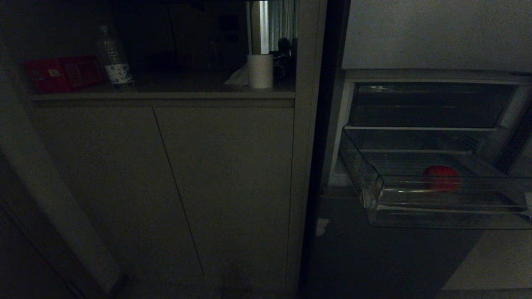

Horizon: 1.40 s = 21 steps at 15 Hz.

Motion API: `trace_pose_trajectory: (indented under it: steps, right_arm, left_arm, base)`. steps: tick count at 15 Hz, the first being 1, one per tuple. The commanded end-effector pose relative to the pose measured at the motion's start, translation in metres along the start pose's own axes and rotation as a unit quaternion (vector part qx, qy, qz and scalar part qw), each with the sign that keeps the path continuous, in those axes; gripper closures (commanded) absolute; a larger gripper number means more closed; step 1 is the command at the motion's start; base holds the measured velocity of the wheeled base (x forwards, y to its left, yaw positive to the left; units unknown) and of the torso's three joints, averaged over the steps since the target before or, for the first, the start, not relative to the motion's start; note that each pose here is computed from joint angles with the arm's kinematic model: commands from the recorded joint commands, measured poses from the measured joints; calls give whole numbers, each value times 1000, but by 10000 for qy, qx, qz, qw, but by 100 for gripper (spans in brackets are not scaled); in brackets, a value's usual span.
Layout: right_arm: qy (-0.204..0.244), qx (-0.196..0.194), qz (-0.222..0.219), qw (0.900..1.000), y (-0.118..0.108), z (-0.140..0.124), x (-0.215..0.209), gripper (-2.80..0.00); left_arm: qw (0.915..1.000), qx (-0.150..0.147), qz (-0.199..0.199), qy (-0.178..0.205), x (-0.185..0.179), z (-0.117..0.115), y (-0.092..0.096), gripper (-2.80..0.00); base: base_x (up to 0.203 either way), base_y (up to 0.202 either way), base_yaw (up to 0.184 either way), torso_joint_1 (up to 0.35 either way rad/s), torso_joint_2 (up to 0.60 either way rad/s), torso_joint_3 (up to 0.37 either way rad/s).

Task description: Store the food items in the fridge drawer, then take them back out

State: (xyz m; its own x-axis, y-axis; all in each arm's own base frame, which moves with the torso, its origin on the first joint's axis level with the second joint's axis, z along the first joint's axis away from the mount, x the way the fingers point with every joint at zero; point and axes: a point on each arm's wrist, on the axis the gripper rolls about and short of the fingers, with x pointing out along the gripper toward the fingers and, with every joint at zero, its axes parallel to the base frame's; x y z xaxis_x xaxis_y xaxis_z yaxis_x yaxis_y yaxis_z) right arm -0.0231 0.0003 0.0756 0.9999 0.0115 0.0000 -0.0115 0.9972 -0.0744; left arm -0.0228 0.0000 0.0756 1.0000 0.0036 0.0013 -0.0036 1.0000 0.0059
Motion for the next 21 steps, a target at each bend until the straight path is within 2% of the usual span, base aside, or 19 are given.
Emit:
trace_pose_trajectory:
  steps: [1,7,21]
  right_arm:
    - [7,-26,4,10000,0,0,0,0]
    - [7,-49,5,10000,0,0,0,0]
    - [8,20,-11,10000,0,0,0,0]
  left_arm:
    - [10000,1,5,-1,0,0,0,0]
    - [10000,1,5,-1,0,0,0,0]
    - [10000,1,5,-1,0,0,0,0]
  base:
    - [0,0,0,0,0,0]
    - [1,1,-27,0,0,0]
    - [-1,7,-177,3,3,3]
